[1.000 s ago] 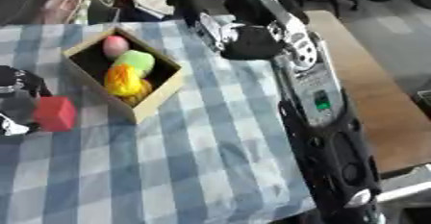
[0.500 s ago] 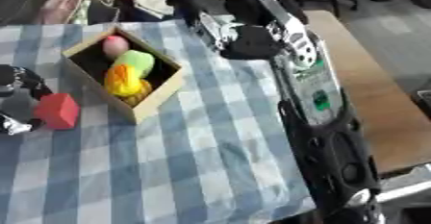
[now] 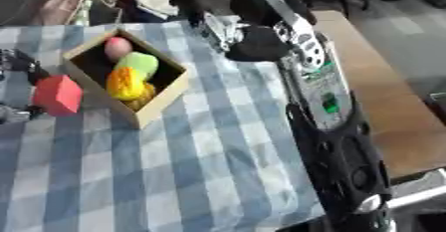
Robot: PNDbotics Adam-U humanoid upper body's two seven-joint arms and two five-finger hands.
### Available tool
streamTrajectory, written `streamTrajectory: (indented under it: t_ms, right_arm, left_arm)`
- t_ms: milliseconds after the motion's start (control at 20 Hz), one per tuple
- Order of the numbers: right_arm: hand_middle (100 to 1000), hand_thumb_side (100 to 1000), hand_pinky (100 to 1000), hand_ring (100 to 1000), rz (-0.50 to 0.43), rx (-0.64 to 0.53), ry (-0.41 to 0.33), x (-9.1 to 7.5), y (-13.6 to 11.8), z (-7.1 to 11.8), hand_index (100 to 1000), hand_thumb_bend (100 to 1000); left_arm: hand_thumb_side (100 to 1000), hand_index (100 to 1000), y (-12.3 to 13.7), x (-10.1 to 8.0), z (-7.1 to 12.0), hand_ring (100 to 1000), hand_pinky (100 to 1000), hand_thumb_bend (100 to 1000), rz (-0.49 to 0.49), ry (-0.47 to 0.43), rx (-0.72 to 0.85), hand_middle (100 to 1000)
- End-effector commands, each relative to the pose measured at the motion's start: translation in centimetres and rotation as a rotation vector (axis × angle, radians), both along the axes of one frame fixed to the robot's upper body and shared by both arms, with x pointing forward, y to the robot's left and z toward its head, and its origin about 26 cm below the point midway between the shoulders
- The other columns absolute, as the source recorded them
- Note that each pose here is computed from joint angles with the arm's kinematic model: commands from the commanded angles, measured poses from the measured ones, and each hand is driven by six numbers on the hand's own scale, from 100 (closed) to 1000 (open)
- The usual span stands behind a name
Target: Pick up objects on the table and place them in the box.
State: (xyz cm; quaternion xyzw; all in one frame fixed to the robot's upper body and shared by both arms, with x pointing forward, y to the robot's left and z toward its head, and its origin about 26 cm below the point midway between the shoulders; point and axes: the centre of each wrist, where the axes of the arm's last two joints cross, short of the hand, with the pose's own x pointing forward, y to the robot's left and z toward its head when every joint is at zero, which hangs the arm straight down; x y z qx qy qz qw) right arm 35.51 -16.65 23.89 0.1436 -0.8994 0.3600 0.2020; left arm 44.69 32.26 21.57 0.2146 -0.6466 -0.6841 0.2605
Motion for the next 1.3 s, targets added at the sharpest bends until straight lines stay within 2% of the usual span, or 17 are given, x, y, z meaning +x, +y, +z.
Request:
streamTrajectory:
  t_ms: [50,200,500,600,750,1000,1050,1300]
  right_arm:
    - [683,423,764,609,0.009,0.004,-0.020,-0.2,0.1,0.6,845,100]
    - [682,428,764,609,0.026,0.010,-0.016,-0.3,0.4,0.5,844,100]
    - [683,426,764,611,0.059,0.027,-0.020,-0.7,1.2,0.6,844,100]
    - [682,427,764,611,0.065,0.029,-0.020,-0.8,1.3,0.6,844,100]
    - [682,429,764,611,0.067,0.029,-0.018,-0.8,1.4,0.6,844,100]
    - [682,431,764,611,0.061,0.028,-0.016,-0.8,1.2,0.6,844,100]
    - [681,431,764,611,0.060,0.028,-0.015,-0.8,1.2,0.5,844,100]
    - [681,433,763,611,0.055,0.025,-0.014,-0.7,1.2,0.5,843,100]
  left_arm:
    - [238,687,-0.4,0.8,2.3,565,707,100,-0.039,-0.028,0.050,523]
    - [239,696,-1.9,2.1,2.2,571,706,100,0.015,-0.052,-0.008,531]
    - [246,742,-3.9,3.8,0.1,604,715,100,0.139,-0.083,-0.072,584]
    - [246,767,-3.9,4.1,-0.6,623,722,100,0.200,-0.103,-0.078,613]
    - [226,849,-3.5,4.3,-1.3,679,751,100,0.282,-0.139,-0.084,710]
    - [204,899,-2.7,4.2,-1.6,738,785,100,0.344,-0.209,-0.079,799]
    - [303,915,-2.6,4.2,-1.6,757,798,100,0.346,-0.217,-0.079,827]
    - [523,950,-2.3,4.0,-1.3,805,833,101,0.308,-0.261,-0.077,889]
